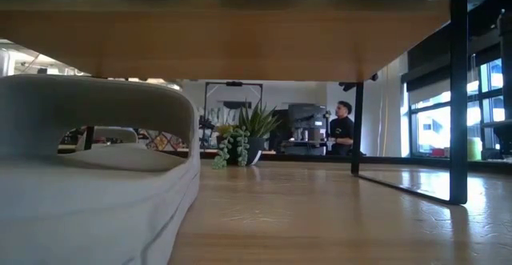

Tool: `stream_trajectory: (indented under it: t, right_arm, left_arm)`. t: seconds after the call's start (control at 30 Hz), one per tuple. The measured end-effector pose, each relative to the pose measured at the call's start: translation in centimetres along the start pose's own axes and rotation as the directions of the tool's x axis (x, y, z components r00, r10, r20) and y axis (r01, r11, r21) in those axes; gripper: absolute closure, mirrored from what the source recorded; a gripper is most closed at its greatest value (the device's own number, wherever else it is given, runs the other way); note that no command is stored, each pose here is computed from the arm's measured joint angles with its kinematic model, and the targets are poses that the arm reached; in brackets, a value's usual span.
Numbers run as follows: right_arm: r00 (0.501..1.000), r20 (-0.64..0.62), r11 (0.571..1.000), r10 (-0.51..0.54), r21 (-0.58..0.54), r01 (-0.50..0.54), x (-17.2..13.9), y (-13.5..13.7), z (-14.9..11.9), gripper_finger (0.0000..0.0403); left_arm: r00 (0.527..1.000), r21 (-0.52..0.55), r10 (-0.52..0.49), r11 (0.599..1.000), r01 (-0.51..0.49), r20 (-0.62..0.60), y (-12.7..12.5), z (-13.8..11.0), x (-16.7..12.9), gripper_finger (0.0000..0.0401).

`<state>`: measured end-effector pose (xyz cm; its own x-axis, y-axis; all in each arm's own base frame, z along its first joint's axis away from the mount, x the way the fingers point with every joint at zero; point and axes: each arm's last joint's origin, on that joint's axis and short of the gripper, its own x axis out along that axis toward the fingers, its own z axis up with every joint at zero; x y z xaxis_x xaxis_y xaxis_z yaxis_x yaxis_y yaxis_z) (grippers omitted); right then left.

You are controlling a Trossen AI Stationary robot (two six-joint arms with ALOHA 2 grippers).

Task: Pick and place slides into the shelf
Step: Put the gray slide under the shelf

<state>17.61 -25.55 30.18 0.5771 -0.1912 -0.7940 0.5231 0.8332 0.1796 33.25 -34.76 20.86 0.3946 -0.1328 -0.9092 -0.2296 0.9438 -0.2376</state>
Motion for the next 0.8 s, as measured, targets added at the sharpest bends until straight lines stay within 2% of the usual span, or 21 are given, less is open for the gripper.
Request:
stream_trajectory:
  t: [0.17,0.33,0.53,0.8]
  right_arm:
    - [1.0,0.0,1.0,0.0,0.0,0.0,0.0,0.0,0.0,0.0237]
    - [1.0,0.0,1.0,0.0,0.0,0.0,0.0,0.0,0.0,0.0237]
    - [1.0,-0.001,1.0,0.0,0.001,0.0,0.0,0.0,0.0,0.0237]
    - [1.0,0.0,1.0,0.0,0.0,0.0,0.0,0.0,0.0,0.0237]
  left_arm:
    - [0.999,0.032,0.032,0.999,-0.033,0.022,0.1,-0.2,0.7,0.0371]
    - [0.998,0.052,0.054,0.997,-0.053,-0.014,0.2,-0.9,2.2,0.0371]
    - [1.0,0.075,0.016,0.997,-0.015,-0.007,-0.5,-1.4,2.7,0.0371]
    - [0.999,0.072,0.03,0.997,-0.027,-0.044,-0.4,-2.0,4.9,0.0371]
